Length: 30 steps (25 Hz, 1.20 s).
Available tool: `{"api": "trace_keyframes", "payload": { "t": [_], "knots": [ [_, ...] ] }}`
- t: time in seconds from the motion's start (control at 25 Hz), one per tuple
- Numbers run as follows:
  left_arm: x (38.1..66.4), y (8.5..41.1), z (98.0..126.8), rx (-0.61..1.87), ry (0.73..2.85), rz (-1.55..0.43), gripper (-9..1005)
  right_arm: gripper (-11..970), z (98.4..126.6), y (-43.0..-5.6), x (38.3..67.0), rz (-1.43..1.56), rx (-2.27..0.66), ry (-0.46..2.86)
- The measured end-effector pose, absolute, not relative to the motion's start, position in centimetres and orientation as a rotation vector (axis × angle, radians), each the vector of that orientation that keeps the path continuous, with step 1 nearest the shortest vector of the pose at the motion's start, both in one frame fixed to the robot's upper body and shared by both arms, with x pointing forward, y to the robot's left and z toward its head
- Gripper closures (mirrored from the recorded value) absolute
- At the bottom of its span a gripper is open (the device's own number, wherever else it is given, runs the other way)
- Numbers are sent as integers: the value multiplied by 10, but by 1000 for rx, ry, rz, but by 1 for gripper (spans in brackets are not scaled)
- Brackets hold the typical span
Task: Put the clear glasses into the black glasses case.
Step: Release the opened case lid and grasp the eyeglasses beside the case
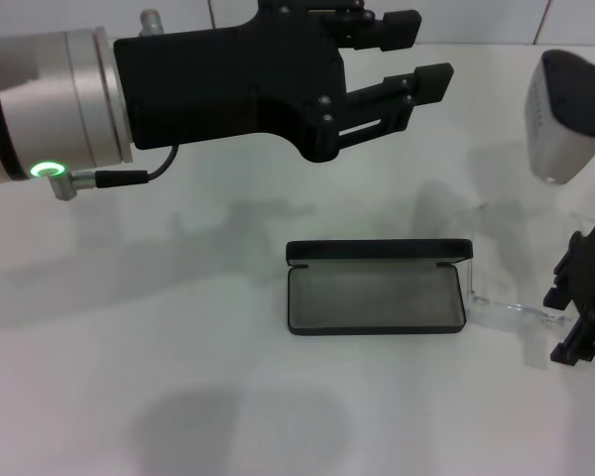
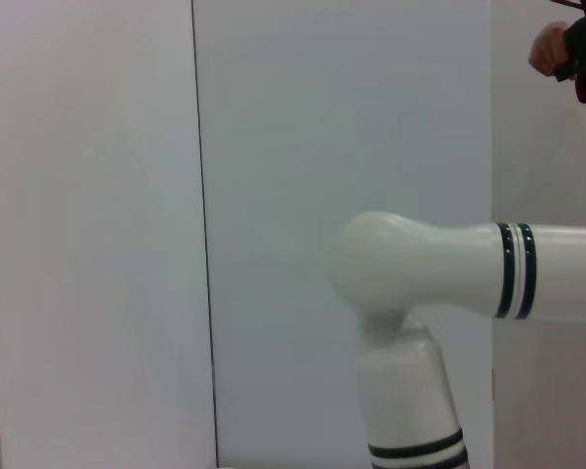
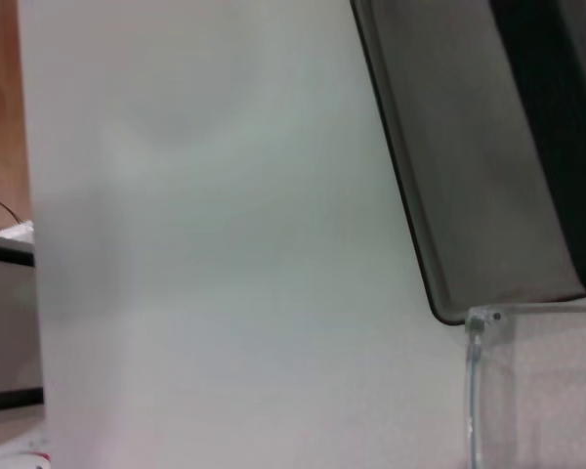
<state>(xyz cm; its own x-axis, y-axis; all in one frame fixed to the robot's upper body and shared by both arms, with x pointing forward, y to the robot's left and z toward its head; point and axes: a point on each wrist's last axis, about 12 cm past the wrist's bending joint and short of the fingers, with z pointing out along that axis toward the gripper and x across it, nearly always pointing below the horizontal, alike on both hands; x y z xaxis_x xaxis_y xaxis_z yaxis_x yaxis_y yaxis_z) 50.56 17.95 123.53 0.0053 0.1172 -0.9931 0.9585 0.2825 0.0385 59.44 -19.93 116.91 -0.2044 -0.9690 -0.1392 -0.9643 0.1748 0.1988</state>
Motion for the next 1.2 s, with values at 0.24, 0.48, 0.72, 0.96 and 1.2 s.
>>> {"api": "trace_keyframes", "payload": {
  "t": [0.24, 0.48, 0.72, 0.96, 1.2],
  "knots": [
    [506, 180, 1235, 1084, 1399, -920, 605, 247, 1164, -196, 595, -357, 1969, -2407],
    [506, 180, 1235, 1085, 1399, -919, 614, 353, 1159, -199, 594, -350, 1974, -2414],
    [506, 180, 1234, 1087, 1401, -916, 623, 605, 1157, -202, 593, -345, 1976, -2428],
    [505, 181, 1234, 1084, 1404, -916, 633, 779, 1160, -206, 592, -349, 1970, -2447],
    [505, 184, 1232, 1068, 1414, -915, 642, 829, 1182, -226, 579, -354, 1966, -2528]
  ]
}}
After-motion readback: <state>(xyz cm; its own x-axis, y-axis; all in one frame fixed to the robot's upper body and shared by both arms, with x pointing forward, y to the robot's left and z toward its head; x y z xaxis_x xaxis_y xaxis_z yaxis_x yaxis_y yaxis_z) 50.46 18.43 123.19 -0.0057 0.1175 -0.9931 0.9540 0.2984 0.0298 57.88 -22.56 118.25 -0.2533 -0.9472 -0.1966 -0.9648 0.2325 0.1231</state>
